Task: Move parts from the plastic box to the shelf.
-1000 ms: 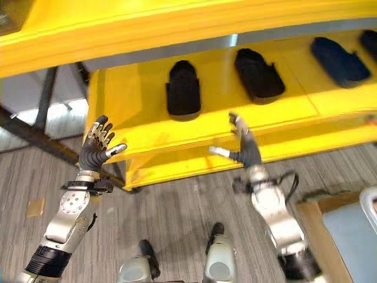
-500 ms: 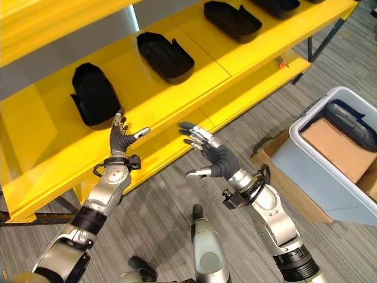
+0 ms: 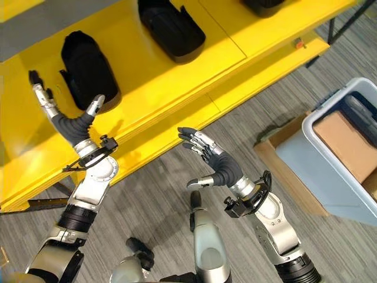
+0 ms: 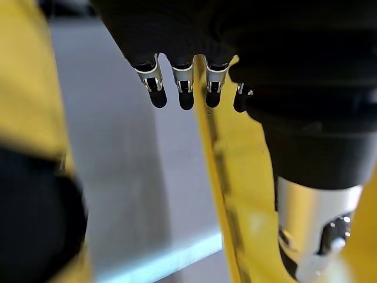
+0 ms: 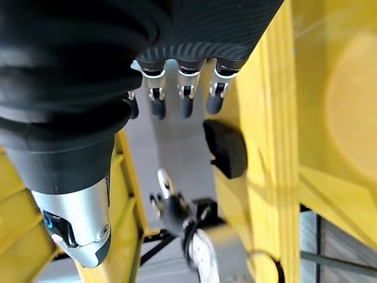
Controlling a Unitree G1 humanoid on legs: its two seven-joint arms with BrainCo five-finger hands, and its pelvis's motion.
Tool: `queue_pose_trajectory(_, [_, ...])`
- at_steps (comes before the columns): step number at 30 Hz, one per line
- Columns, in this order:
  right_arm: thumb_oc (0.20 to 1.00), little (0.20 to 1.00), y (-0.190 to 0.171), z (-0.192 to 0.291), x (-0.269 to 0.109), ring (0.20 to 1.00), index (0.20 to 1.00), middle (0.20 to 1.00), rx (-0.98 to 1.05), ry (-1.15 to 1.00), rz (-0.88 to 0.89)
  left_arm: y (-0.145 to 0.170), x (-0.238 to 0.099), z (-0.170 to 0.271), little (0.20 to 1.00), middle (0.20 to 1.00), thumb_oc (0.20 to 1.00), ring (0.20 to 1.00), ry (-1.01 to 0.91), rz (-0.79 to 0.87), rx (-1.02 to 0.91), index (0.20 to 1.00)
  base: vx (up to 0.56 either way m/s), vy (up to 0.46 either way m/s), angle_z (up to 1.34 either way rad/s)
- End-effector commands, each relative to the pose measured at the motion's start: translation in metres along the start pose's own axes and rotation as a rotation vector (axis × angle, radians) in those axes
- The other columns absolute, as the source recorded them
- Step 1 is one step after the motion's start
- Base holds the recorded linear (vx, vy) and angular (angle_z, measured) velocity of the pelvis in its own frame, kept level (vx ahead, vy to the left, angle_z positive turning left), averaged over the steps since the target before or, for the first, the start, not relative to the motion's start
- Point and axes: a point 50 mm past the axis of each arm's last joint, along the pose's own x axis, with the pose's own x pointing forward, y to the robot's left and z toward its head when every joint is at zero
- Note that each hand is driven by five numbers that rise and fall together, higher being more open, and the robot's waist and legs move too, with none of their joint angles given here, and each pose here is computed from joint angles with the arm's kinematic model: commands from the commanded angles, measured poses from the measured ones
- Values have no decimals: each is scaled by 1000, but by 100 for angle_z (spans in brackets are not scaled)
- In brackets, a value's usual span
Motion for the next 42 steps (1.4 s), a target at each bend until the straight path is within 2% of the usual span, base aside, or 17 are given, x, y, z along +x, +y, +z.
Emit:
queue_pose_trajectory(1, [1000,1000,11,19,3,1000,1000,1000,-25,-148,-25,20,14,15,1000,1000,1000,1000,-185,76,21,1000,19,-17,6])
queue_pose_trajectory(4, [1000,1000,12,17,4,1000,1000,1000,-29,-139,-38,24,18,19,1000,1000,1000,1000,-196,104,13,1000,14,-6,11])
queue_pose_trajectory(7, [1000,1000,12,15,8,1000,1000,1000,-31,-125,-50,25,19,11,1000,1000,1000,1000,-101,91,21,1000,36,5,18])
queue_pose_trajectory(13, [1000,1000,10,13,10,1000,1000,1000,-45,-107,-40,16,27,-2,1000,1000,1000,1000,-31,20,58,1000,4,3,1])
queue_pose_trajectory(17, [1000,1000,8,13,10,1000,1000,1000,-50,-91,-12,-3,42,-13,1000,1000,1000,1000,-29,-98,109,1000,35,12,-2])
queue_pose_trajectory(25, [1000,1000,6,14,7,1000,1000,1000,-51,-78,24,-13,58,-30,1000,1000,1000,1000,65,-160,145,1000,17,-3,-10])
queue_pose_trajectory(28, [1000,1000,6,13,4,1000,1000,1000,-46,-77,25,-7,57,-48,1000,1000,1000,1000,232,-69,104,1000,27,-28,-14])
queue_pose_trajectory(32, [1000,1000,6,15,3,1000,1000,1000,-36,-86,17,-7,62,-53,1000,1000,1000,1000,227,-91,146,1000,6,-66,-8])
queue_pose_trajectory(37, [1000,1000,5,13,1,1000,1000,1000,-30,-81,3,-2,62,-59,1000,1000,1000,1000,308,-18,120,1000,0,0,0])
queue_pose_trajectory(42, [1000,1000,7,12,0,1000,1000,1000,-26,-79,-27,15,58,-62,1000,1000,1000,1000,287,205,188,1000,1,-7,0])
